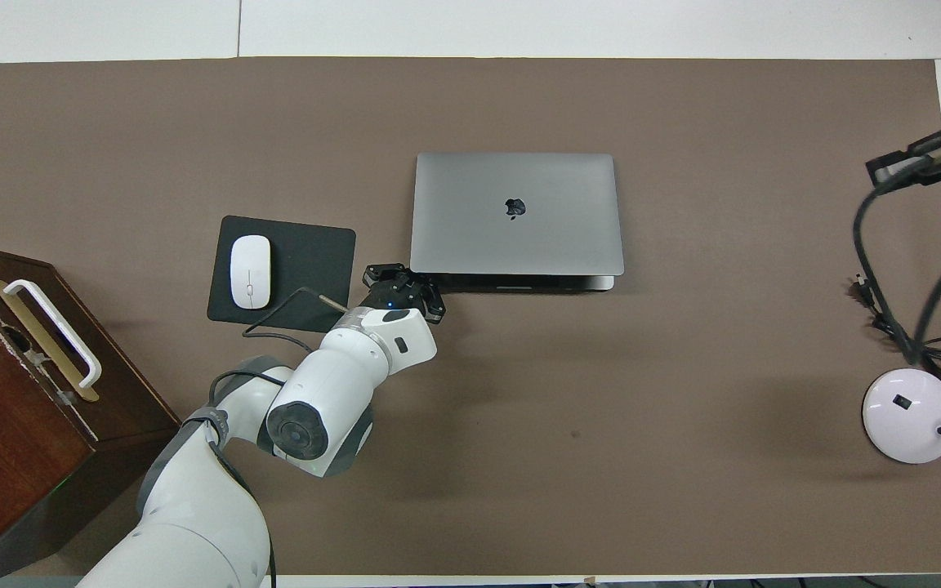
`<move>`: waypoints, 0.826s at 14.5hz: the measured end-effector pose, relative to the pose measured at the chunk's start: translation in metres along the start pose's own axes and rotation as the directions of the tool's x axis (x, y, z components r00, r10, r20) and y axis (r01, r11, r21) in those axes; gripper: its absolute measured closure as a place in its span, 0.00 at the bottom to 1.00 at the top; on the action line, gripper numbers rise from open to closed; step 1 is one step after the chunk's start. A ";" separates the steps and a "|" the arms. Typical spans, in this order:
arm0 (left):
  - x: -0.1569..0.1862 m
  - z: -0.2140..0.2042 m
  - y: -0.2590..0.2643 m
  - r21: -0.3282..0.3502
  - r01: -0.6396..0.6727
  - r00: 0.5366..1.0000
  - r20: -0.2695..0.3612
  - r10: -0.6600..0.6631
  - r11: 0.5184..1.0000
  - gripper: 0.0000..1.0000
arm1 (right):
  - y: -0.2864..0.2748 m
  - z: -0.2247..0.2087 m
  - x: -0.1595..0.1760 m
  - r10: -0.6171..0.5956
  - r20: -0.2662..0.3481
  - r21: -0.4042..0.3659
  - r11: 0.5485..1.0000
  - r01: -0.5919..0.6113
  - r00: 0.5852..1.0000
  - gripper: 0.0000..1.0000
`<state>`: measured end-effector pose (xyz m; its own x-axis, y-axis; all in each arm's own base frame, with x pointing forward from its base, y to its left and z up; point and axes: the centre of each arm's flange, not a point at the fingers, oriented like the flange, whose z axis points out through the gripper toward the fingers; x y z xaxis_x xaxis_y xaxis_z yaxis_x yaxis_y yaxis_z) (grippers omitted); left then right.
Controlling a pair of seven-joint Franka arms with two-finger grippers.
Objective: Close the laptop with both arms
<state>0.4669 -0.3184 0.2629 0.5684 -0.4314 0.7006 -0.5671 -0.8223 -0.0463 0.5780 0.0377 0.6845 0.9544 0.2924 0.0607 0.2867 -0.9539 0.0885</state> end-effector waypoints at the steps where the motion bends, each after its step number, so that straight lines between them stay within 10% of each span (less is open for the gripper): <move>1: -0.001 -0.001 -0.001 0.002 0.004 1.000 0.001 -0.004 1.000 0.99 | 0.007 -0.012 -0.011 -0.019 -0.003 -0.002 1.000 0.019 1.000 0.82; 8: 0.036 -0.046 -0.010 -0.008 0.033 0.995 0.096 -0.032 0.999 0.99 | 0.080 -0.007 -0.072 0.095 0.047 0.012 0.995 -0.096 0.994 0.08; 12: 0.065 -0.089 -0.023 -0.014 0.061 0.978 0.201 -0.057 0.998 0.99 | 0.072 0.025 -0.078 0.103 0.118 0.032 0.994 -0.107 0.988 0.00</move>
<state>0.4631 -0.2945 0.3729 0.7079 -0.4499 0.5445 -0.5400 -0.8416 0.0068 0.5268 -0.0556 0.6614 0.9820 0.1827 -0.0482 0.1850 -0.9815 0.0494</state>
